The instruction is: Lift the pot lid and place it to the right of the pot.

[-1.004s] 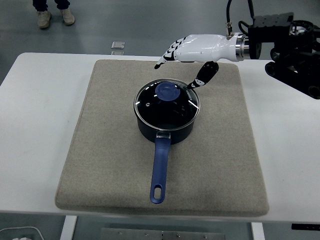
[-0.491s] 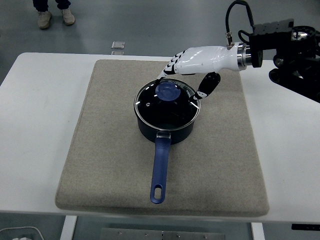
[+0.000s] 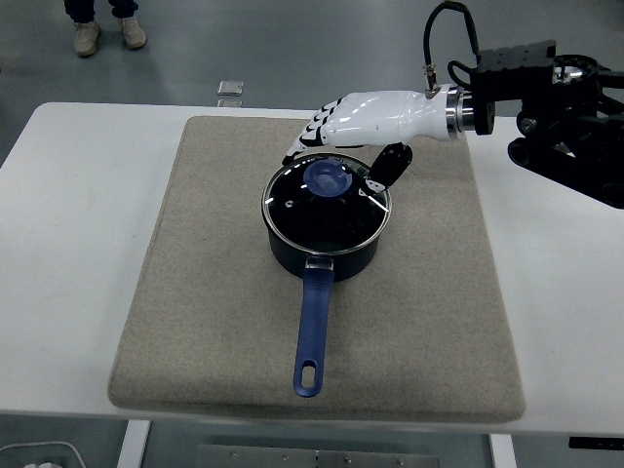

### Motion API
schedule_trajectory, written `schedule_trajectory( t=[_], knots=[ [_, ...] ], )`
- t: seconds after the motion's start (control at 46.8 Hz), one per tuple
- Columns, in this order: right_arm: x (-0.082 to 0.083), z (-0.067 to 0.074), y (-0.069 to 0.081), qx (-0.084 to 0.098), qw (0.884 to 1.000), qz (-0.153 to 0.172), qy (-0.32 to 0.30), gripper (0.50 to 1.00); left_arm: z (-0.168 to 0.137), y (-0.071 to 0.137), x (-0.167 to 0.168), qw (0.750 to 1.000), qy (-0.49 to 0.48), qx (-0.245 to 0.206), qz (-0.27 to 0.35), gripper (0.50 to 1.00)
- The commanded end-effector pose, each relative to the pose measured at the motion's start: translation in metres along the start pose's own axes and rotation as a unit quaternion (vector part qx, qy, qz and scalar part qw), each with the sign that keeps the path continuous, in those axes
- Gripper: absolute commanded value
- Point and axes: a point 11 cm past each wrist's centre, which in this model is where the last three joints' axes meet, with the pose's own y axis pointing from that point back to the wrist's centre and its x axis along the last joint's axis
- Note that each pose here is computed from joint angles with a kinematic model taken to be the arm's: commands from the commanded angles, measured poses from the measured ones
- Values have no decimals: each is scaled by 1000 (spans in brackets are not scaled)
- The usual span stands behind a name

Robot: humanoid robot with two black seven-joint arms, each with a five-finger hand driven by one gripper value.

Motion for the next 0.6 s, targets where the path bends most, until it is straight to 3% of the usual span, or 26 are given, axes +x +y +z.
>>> schedule_trajectory(
  t=[0.0,0.171,0.577],
  knots=[
    [-1,0,0,0,1000,0,0,885,0,0,0,1000,0,0,0,1000],
    [-3,-7,-10,13,1000,3,1,885,0,0,0,1000,0,0,0,1000],
    [-9,-5,-12,9,1000,6,-2,885,0,0,0,1000,0,0,0,1000]
  ],
)
